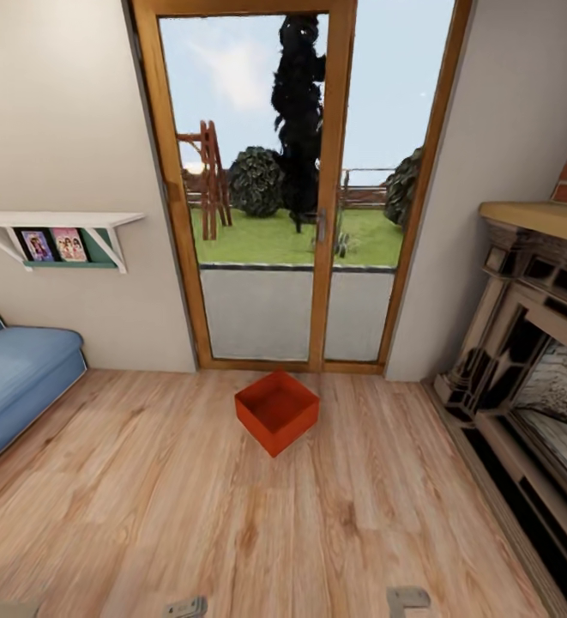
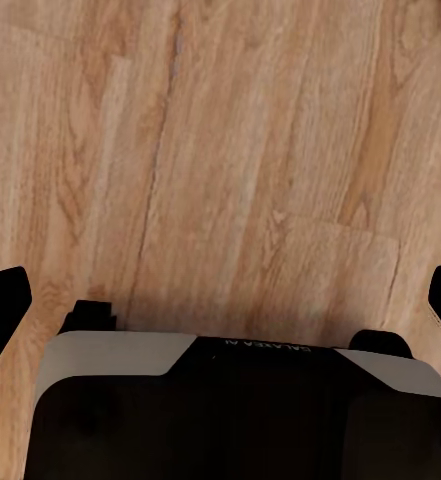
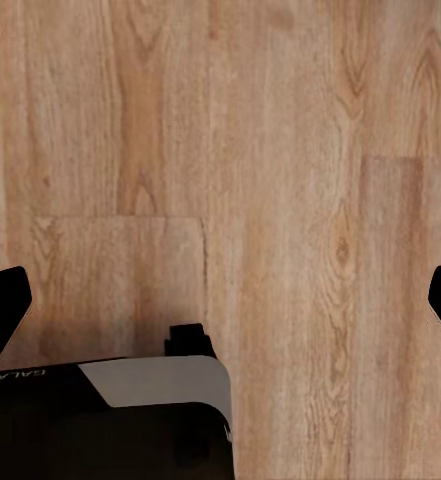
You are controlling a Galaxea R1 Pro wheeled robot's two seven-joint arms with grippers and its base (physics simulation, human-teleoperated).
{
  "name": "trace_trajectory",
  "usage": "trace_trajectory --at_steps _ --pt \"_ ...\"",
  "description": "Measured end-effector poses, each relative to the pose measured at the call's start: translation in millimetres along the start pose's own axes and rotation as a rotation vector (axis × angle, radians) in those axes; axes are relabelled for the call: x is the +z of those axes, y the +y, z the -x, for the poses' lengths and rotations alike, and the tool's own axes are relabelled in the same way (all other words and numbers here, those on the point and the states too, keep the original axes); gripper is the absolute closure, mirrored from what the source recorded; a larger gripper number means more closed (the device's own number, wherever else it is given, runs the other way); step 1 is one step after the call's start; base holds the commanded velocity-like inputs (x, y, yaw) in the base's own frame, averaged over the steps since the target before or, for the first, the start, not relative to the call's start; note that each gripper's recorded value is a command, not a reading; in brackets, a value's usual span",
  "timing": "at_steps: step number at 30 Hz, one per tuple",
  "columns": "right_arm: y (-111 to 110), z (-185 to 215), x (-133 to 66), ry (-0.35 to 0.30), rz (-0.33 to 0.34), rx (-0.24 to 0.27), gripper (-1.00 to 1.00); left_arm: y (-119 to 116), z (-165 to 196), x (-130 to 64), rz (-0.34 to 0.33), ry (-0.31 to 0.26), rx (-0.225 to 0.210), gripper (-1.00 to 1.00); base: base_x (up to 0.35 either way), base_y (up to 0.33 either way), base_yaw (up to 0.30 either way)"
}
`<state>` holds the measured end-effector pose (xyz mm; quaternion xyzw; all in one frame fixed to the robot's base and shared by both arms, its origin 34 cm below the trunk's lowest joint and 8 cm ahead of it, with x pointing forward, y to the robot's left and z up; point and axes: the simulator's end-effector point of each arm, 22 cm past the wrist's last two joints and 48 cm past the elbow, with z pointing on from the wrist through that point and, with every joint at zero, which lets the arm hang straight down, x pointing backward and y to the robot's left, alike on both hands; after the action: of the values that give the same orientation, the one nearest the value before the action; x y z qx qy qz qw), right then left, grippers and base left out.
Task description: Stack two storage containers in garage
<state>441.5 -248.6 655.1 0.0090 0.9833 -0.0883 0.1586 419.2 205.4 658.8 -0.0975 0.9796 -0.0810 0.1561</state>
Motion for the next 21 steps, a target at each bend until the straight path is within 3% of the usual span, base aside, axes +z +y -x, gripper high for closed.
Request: trace_trajectory --at_steps 21 --pt "-0.1 0.0 0.0 0.000 0.000 0.000 -1.00 0.0 0.0 0.0 0.000 0.000 -0.001 -1.00 0.319 -0.158 0.000"
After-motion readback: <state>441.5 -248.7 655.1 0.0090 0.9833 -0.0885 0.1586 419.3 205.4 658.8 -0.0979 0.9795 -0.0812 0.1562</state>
